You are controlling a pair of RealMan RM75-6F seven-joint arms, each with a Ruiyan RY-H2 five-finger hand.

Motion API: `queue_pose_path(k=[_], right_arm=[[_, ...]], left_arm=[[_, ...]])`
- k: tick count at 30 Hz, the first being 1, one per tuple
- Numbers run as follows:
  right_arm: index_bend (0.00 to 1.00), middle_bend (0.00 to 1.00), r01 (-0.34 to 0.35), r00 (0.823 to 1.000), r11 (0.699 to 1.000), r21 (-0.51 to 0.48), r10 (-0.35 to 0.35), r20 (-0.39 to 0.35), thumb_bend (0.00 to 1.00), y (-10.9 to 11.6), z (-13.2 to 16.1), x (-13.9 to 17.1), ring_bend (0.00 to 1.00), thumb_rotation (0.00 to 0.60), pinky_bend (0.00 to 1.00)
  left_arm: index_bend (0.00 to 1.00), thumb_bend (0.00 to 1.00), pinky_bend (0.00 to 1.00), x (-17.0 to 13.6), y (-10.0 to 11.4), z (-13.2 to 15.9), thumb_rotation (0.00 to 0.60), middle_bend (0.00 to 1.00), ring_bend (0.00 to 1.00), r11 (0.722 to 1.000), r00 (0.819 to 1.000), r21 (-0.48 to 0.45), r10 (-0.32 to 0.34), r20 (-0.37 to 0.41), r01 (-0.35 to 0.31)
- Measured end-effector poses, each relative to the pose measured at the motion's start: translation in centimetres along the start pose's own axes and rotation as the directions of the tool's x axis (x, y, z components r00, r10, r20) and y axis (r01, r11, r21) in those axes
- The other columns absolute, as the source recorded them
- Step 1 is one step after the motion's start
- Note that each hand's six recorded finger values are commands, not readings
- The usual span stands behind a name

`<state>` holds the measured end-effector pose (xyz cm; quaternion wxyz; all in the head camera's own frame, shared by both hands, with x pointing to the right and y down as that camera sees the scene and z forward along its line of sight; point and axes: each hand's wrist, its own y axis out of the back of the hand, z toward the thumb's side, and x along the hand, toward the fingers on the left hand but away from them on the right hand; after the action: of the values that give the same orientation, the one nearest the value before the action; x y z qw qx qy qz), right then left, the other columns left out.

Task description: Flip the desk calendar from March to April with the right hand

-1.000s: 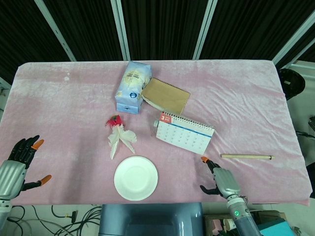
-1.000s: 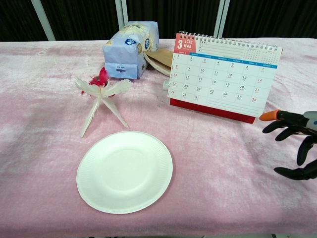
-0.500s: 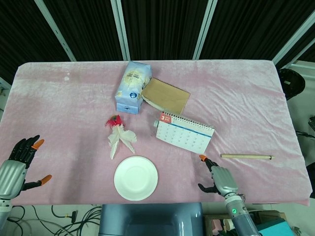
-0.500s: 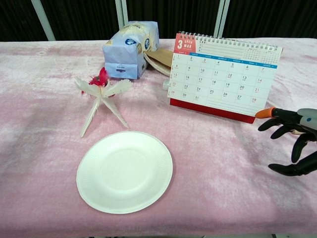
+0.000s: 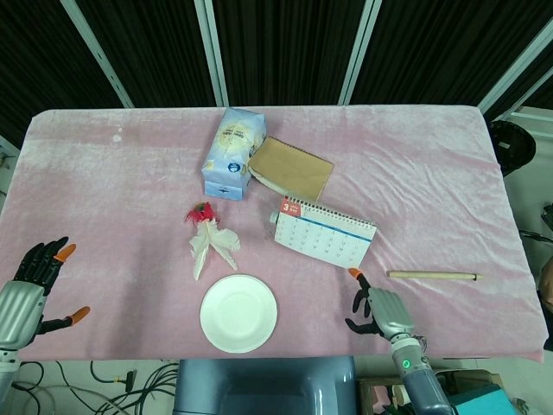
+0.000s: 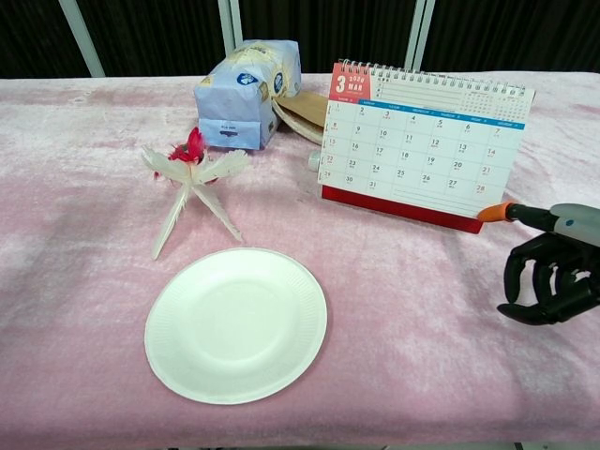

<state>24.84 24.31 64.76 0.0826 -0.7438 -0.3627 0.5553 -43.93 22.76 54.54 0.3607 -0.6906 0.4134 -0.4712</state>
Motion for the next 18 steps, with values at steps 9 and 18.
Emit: queue_pose_path(k=[9, 18], right_arm=[[0.07, 0.63, -0.002, 0.999, 1.0, -0.008, 0.002, 0.035, 0.24, -0.2, -0.5, -0.8, 0.7, 0.6, 0.75], [0.06, 0.67, 0.015, 0.998, 1.0, -0.015, -0.014, 0.059, 0.24, 0.3, -0.7, -1.7, 0.75, 0.6, 0.79]], left_arm=[[0.0, 0.0, 0.0, 0.0, 0.1, -0.1, 0.6, 0.0, 0.0, 1.0, 1.0, -0.004, 0.001, -0.002, -0.001], [0.0, 0.0, 0.0, 0.0, 0.0, -0.1, 0.6, 0.0, 0.0, 1.0, 1.0, -0.006, -0.002, -0.003, 0.002]])
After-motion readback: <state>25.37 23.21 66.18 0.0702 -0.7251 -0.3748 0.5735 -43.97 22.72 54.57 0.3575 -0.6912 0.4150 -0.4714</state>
